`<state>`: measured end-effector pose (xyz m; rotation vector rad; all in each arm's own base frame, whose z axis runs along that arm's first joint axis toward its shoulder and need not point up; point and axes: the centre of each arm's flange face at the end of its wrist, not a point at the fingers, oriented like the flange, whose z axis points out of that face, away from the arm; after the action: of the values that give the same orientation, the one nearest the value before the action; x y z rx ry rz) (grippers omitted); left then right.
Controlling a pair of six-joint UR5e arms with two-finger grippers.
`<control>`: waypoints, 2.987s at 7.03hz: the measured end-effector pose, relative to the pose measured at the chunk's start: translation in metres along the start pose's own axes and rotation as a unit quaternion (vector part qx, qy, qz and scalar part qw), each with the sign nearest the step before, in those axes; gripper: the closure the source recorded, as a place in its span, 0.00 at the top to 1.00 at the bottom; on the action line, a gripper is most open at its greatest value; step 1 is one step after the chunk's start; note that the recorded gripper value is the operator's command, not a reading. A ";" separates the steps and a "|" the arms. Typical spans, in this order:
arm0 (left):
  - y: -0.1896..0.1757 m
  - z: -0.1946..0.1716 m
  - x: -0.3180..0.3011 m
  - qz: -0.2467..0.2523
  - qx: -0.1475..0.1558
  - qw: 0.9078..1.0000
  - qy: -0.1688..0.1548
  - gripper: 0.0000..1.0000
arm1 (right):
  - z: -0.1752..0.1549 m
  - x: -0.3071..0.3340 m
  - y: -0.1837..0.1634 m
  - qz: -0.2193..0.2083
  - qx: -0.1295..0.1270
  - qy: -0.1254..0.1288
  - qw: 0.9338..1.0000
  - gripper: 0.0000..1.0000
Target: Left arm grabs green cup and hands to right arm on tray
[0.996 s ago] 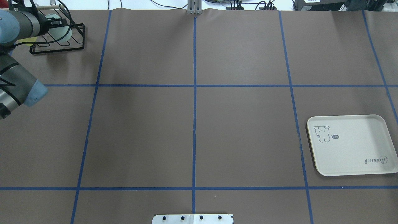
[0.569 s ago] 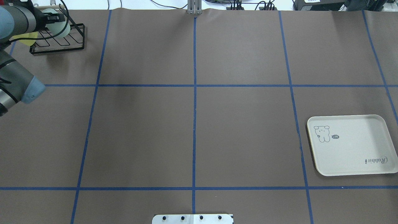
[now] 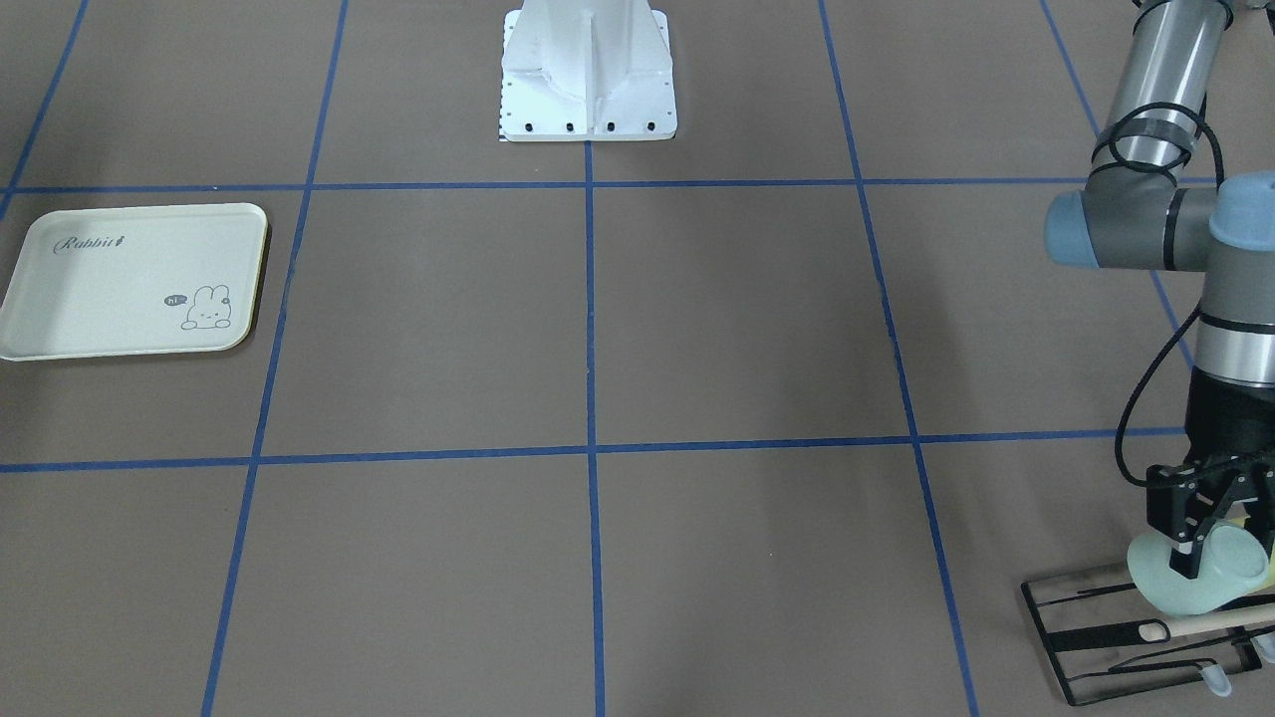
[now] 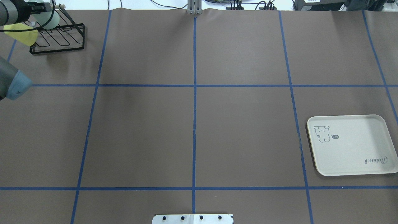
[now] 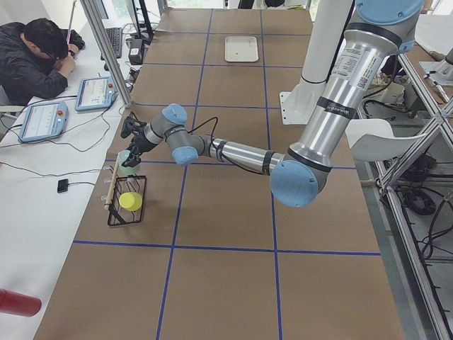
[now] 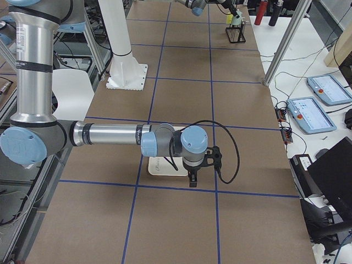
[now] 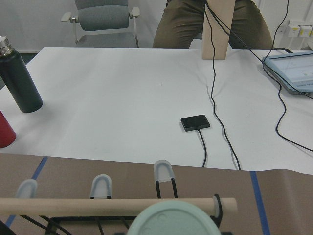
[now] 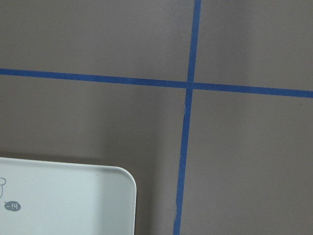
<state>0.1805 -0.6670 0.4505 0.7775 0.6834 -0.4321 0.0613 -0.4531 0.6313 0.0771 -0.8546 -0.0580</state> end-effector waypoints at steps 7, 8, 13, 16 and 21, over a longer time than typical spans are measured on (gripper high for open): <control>-0.050 -0.081 0.000 -0.026 -0.001 1.000 0.015 0.38 | -0.033 -0.042 -0.061 -0.041 0.042 0.001 0.998 1.00; -0.055 -0.082 0.008 -0.038 0.001 0.999 0.019 0.38 | -0.036 -0.060 -0.077 -0.051 0.054 -0.001 0.997 1.00; -0.038 -0.090 0.089 -0.241 -0.025 0.967 0.082 0.34 | -0.035 -0.189 -0.140 -0.014 0.126 -0.052 0.991 0.99; -0.010 -0.130 0.152 -0.357 -0.129 0.911 0.160 0.34 | -0.021 -0.304 -0.147 0.034 0.147 -0.157 0.976 0.99; -0.002 -0.191 0.189 -0.489 -0.290 0.794 0.217 0.34 | -0.034 -0.461 -0.111 -0.007 0.138 -0.313 0.940 0.99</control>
<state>0.2367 -0.5443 0.2189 -0.1538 1.5721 -0.9295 -0.2171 -0.5238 0.2530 0.3414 -1.4977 0.0282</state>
